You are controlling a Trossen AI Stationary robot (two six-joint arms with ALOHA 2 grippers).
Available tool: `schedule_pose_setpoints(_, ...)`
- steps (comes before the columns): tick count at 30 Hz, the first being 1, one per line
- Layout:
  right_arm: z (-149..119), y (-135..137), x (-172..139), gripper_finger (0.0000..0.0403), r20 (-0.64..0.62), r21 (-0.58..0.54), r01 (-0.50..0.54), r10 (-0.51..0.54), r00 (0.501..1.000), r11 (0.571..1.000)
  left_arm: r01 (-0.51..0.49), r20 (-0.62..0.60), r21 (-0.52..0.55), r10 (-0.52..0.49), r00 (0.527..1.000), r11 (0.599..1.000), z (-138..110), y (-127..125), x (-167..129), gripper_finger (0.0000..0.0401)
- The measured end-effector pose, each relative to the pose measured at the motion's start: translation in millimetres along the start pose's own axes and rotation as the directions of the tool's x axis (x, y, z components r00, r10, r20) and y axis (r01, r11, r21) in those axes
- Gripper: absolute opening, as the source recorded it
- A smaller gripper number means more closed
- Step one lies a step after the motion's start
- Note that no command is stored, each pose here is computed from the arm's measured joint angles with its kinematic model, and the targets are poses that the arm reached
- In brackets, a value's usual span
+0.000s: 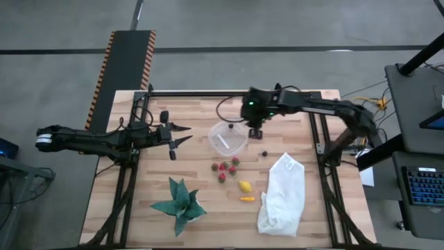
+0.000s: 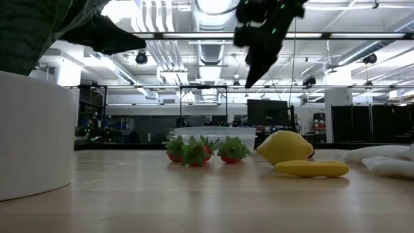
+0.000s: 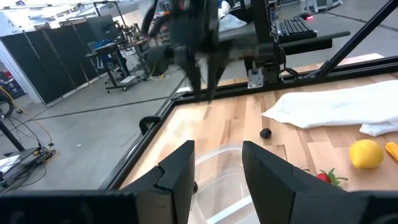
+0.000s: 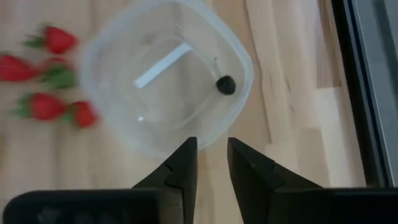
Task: Pick and placing Produce into tupperware
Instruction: Put the blackberry into the bin
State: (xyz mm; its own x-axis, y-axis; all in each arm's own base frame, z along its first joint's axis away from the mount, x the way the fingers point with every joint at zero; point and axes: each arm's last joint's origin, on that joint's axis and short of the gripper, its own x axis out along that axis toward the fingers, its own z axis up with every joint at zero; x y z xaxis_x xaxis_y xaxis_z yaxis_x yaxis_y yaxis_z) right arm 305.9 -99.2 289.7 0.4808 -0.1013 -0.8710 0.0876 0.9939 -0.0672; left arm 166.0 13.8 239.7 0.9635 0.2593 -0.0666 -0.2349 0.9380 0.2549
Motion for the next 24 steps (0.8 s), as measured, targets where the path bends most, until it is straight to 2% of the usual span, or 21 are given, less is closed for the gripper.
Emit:
schedule_pose_setpoints(6,-27,25,-56,0.0104,0.042,-0.001,-0.025,0.025,0.999,1.0,0.0,-0.002,0.0,0.0,1.0,1.0,0,0,0,0.0121)
schedule_pose_setpoints(11,-59,45,-81,0.0118,0.096,0.05,-0.055,0.05,0.994,0.997,0.0,-0.001,0.0,0.0,1.0,1.0,0,0,0,0.0121)
schedule_pose_setpoints(16,-88,64,-67,0.0142,0.131,0.048,-0.038,0.032,0.991,0.998,-0.001,0.0,0.0,0.001,1.0,1.0,0,0,0,0.0121)
schedule_pose_setpoints(24,-118,74,-14,0.0194,0.129,0.031,0.016,-0.02,0.991,0.999,-0.003,0.01,-0.002,0.003,1.0,1.0,1,0,1,0.0121)
